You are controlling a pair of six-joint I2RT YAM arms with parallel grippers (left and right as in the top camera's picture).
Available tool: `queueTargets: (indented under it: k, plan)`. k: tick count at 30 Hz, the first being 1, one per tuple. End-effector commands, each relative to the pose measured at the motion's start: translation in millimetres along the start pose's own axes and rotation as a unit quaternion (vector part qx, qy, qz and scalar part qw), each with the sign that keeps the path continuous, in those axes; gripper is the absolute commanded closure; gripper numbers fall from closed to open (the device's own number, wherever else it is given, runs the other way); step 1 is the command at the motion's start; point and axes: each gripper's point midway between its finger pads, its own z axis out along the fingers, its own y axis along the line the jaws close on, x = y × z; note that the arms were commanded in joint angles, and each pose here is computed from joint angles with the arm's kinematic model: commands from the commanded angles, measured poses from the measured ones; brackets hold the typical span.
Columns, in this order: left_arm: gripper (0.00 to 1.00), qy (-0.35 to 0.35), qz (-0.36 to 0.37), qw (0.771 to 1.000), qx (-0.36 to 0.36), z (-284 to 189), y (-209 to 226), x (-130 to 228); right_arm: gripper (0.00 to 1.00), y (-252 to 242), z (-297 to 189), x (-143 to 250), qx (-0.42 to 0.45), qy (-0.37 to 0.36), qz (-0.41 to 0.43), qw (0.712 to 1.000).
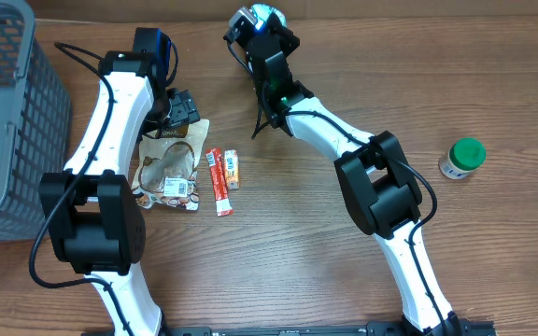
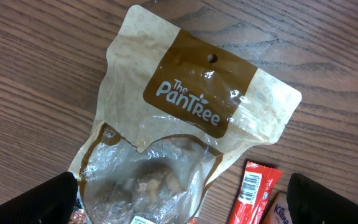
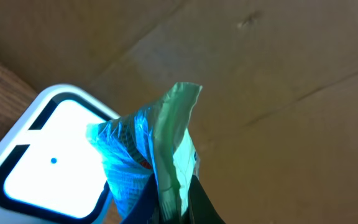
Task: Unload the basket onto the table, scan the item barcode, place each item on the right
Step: 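Hold the teal packet in front of the white scanner, then carry the teal packet right and lower it onto the table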
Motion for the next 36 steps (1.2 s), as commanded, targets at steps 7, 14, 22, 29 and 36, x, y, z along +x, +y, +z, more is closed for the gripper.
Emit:
queueTargets:
  k: [7,14,22,29,36]
  plan:
    - [0.01,-0.009,0.0,1.0,-0.003,-2.1,-1.2,-5.9,0.97,-66.9,-22.1,-27.8,0.082,0.003,0.164,0.983]
    - [0.0,-0.009,0.0,1.0,-0.003,-2.1,-1.2,-5.9,0.97,-117.7,-73.8,-75.4,-0.01,-0.02,0.188,0.982]
    - [0.0,-0.009,0.0,1.0,-0.003,-2.1,-1.2,-5.9,0.97,-147.8,-150.9,-27.6,-0.176,0.099,0.235,0.951]
    - [0.0,-0.009,0.0,1.0,-0.003,-2.1,-1.2,-5.9,0.96,-109.4,-215.4,77.1,-0.374,0.292,0.23,0.85]
    - [0.0,-0.009,0.0,1.0,-0.003,-2.1,-1.2,-5.9,0.96,-83.6,-235.9,187.1,-0.392,0.442,0.242,0.769]
